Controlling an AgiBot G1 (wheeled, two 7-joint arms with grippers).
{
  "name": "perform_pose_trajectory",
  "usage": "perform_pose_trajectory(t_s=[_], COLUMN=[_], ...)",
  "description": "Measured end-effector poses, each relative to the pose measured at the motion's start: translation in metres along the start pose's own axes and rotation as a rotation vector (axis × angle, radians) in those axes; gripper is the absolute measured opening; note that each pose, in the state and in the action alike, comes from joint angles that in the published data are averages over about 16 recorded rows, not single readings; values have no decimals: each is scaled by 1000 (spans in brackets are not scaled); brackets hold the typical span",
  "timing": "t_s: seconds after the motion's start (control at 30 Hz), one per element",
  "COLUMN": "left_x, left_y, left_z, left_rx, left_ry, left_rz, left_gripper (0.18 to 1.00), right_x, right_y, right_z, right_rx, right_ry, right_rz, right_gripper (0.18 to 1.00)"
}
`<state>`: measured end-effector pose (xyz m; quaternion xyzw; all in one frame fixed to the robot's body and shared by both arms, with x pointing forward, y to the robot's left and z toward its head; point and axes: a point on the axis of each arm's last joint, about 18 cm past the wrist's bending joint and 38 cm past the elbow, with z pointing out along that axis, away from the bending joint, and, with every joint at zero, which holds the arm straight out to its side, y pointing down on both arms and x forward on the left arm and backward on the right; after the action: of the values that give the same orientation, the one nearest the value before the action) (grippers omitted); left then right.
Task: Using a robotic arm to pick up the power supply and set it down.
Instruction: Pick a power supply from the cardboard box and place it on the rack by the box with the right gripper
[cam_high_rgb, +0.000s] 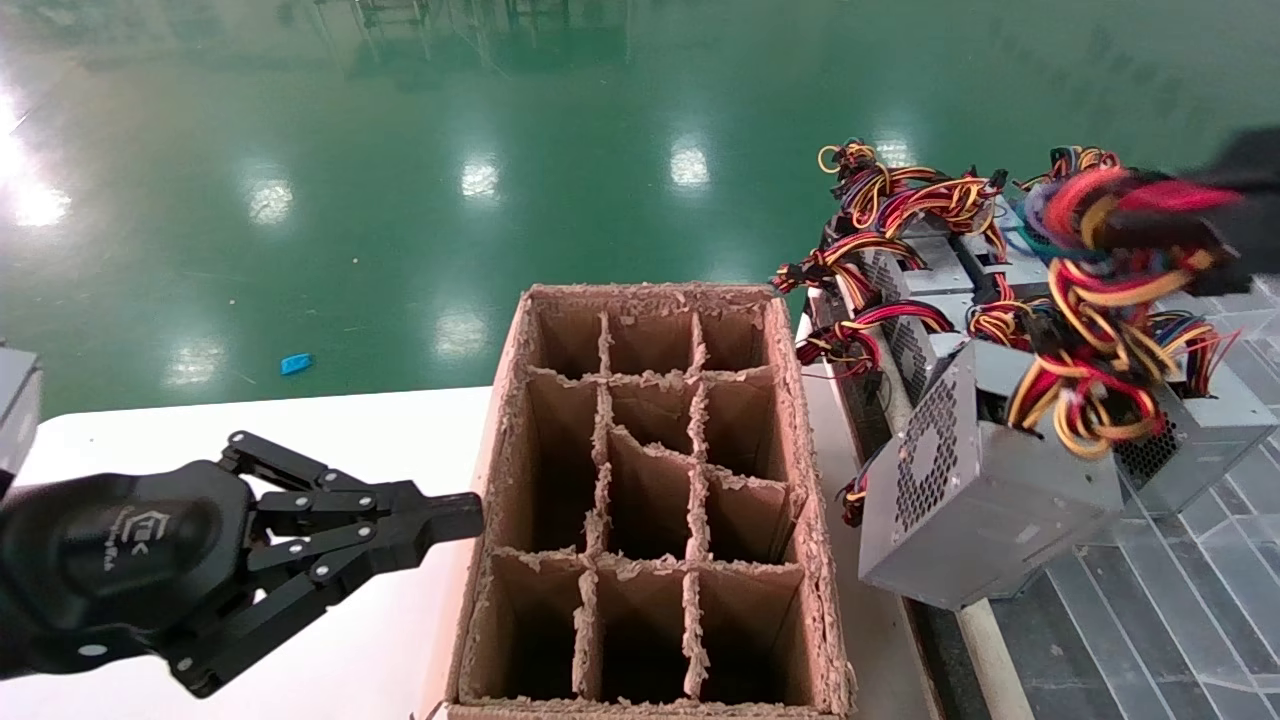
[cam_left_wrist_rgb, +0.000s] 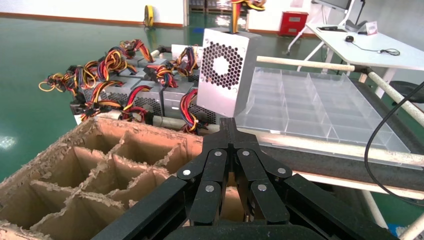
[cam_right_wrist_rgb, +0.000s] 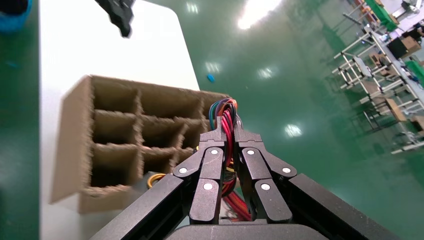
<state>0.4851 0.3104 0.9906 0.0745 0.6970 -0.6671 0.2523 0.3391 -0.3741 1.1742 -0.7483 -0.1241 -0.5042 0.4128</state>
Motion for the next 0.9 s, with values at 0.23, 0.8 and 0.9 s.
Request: perform_pose_trajectory(t_s=[0.23, 0.8, 0.9], left_x=[0, 0, 0], left_y=[0, 0, 0], left_z=[0, 0, 0], left_rx=[0, 0, 0], left_ry=[0, 0, 0], left_rz=[0, 0, 0], left_gripper=[191, 191, 191], right_x=[-23, -70, -74], right_y=[14, 77, 86], right_z=[-29, -69, -74], right_rx=[40, -56, -92], right_ry=[29, 131, 142], right_rz=[66, 207, 215], right_gripper=[197, 197, 197])
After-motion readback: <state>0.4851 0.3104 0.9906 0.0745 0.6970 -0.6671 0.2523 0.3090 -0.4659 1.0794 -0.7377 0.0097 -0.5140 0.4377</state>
